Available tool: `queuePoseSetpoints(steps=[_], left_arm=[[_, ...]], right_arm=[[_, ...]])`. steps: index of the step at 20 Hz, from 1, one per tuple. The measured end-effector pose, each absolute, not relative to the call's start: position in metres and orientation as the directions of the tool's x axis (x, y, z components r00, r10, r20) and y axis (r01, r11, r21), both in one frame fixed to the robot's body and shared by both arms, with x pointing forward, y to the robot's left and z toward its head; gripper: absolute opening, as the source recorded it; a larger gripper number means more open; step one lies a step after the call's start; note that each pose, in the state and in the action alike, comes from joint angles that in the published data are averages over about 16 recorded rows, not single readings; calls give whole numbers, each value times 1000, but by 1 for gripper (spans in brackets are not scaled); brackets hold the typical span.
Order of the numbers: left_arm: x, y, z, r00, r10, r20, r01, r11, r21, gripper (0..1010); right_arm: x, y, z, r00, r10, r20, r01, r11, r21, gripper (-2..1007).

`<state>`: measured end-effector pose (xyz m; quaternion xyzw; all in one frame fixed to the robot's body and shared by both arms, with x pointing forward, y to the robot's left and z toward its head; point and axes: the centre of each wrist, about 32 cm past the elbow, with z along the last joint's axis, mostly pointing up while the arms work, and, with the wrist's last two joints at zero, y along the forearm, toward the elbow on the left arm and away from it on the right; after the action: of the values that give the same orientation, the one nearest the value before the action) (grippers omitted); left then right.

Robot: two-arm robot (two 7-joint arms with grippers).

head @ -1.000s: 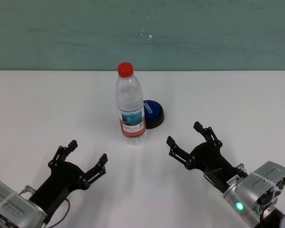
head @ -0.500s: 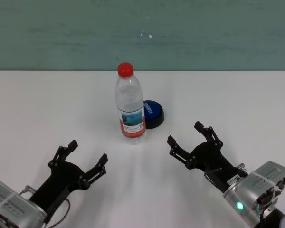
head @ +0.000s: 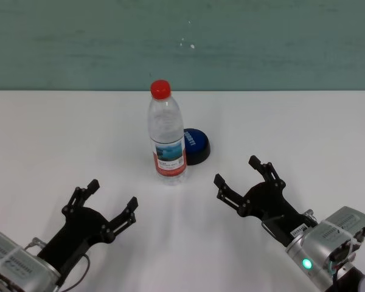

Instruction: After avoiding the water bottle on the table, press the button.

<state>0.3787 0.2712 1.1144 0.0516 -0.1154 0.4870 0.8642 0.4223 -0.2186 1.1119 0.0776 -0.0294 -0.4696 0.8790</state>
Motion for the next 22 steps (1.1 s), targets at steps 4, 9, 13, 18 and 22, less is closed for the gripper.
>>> queuePoseSetpoints(steps=[4, 9, 13, 18, 22], left_arm=[[379, 271, 1114, 499, 830, 250, -854, 520, -23, 1001], [379, 271, 1114, 499, 830, 250, -854, 520, -23, 1001], [379, 271, 1114, 499, 830, 250, -854, 520, -23, 1001], [379, 271, 1114, 499, 830, 250, -854, 520, -23, 1000], [379, 271, 1114, 499, 830, 250, -854, 520, -23, 1000]], right_arm=[[422, -219, 1112, 558, -830, -21, 821, 547, 164, 1004], [422, -219, 1112, 558, -830, -21, 821, 547, 164, 1004], [422, -219, 1112, 558, -830, -21, 821, 547, 164, 1004], [422, -219, 1112, 558, -830, -21, 821, 547, 164, 1004], [422, -219, 1112, 558, -830, -21, 821, 547, 164, 1004]])
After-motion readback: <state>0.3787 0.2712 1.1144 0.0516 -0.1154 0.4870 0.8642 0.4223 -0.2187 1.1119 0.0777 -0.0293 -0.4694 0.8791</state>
